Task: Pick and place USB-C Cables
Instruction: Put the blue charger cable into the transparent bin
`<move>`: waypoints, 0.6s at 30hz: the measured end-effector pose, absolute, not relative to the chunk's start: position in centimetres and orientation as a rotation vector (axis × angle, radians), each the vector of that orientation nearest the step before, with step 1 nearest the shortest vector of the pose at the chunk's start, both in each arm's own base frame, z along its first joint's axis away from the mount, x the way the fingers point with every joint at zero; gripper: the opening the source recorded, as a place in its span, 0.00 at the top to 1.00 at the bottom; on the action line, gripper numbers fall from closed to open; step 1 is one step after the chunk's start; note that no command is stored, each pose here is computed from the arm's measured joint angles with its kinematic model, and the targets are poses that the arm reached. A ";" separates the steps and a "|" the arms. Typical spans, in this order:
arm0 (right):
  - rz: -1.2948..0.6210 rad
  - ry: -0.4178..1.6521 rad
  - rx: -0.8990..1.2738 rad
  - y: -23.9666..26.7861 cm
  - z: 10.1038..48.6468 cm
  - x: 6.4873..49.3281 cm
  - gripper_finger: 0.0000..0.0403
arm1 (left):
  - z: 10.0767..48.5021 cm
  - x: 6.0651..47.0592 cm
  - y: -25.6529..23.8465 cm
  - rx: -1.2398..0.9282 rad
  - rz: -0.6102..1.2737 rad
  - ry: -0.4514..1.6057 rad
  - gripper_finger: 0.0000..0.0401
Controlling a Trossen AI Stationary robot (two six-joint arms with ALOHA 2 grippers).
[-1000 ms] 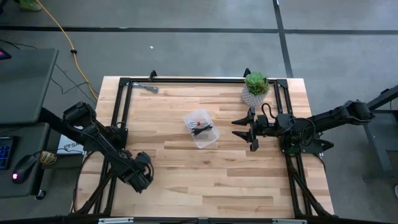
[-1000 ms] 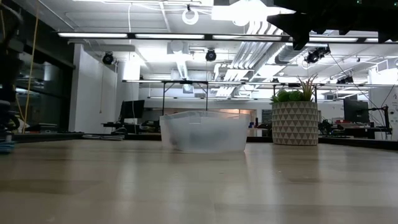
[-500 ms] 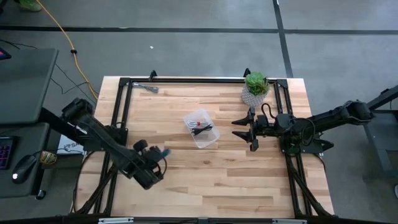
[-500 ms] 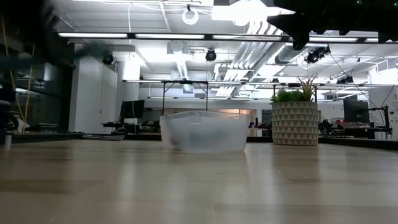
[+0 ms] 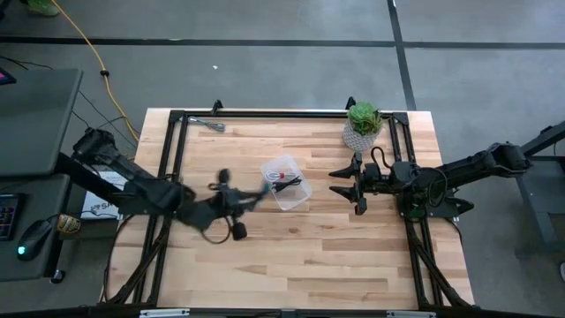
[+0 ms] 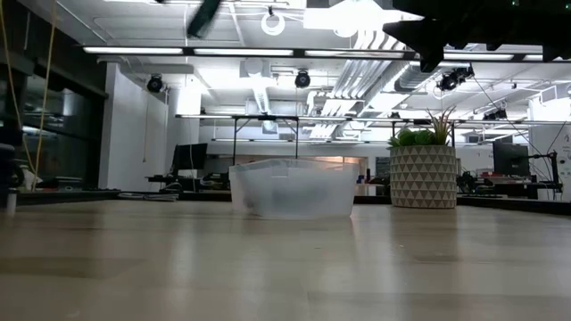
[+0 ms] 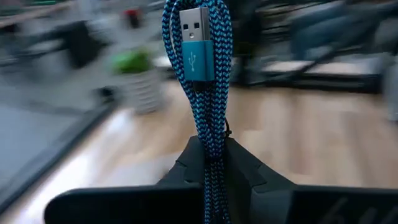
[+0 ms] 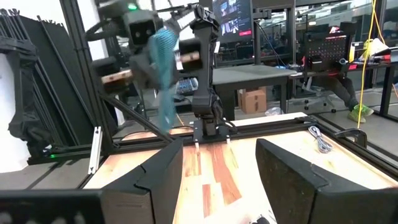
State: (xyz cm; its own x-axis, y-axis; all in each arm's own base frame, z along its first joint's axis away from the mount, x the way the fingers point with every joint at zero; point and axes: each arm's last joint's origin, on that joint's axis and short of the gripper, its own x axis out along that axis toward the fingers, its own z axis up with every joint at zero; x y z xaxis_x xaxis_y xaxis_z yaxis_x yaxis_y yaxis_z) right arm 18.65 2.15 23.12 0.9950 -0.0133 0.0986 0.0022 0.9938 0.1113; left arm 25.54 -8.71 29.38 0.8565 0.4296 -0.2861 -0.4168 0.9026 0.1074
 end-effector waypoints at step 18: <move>-0.008 -0.101 0.112 2.1 23.1 18.6 0.52 | 23.2 25.0 -1.4 -0.082 0.112 -0.122 0.98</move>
